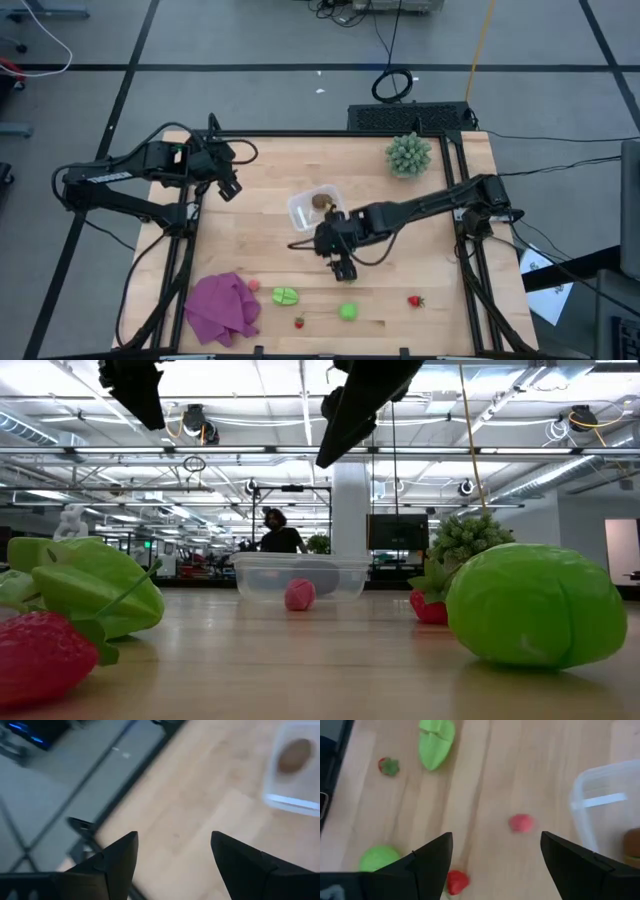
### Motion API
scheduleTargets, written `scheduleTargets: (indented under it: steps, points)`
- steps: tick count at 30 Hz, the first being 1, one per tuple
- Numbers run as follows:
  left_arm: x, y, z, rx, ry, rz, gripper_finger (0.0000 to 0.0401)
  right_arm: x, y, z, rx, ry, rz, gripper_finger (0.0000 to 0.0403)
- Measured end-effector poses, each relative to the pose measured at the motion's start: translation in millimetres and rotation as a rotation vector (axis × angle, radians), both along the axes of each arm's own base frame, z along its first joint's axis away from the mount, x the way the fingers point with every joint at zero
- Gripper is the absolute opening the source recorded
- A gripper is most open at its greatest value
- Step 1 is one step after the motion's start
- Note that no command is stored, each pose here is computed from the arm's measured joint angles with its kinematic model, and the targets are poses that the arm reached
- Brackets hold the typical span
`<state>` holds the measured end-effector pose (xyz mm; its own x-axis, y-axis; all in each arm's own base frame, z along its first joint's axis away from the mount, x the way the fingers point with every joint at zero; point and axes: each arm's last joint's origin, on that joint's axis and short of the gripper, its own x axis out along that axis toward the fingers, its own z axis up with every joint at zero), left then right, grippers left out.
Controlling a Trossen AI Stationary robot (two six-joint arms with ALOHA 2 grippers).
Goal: Pick and placing Produce into tupperware
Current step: Put the green starfruit into the transparent container
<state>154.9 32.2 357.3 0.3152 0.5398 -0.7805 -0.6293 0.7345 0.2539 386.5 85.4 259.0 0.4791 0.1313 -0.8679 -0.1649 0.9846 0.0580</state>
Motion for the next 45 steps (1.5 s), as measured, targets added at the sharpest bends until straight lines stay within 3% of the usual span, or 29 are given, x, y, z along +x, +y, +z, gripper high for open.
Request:
scheduleTargets:
  steps: [4, 10, 20, 27, 36, 45]
  points:
    - [6.2, -8.4, -2.7, -0.088, -0.056, -0.031, 0.0257, -4.5, 6.2, -7.3, 0.018, 0.037, -0.033, 0.0293]
    - [31.7, -33.9, -15.9, -0.219, -0.154, -0.221, 0.0257, -10.2, 4.6, -20.2, 0.013, 0.095, -0.056, 0.0293]
    - [64.5, -87.6, -52.3, -0.299, -0.011, -0.341, 0.0257, -13.4, -23.8, -20.8, -0.015, 0.148, -0.092, 0.0293]
    - [66.0, -126.2, -63.7, -0.392, 0.004, -0.375, 0.0257, -30.1, -46.7, 0.6, -0.013, 0.18, -0.157, 0.0293]
    - [74.8, -167.7, -78.7, -0.406, -0.03, -0.461, 0.0257, -49.4, -68.5, 43.8, 0.003, 0.028, -0.188, 0.0293]
    - [103.6, -197.1, -126.5, -0.461, 0.141, -0.654, 0.0257, -67.5, -85.8, 80.2, 0.037, -0.137, -0.259, 0.0293]
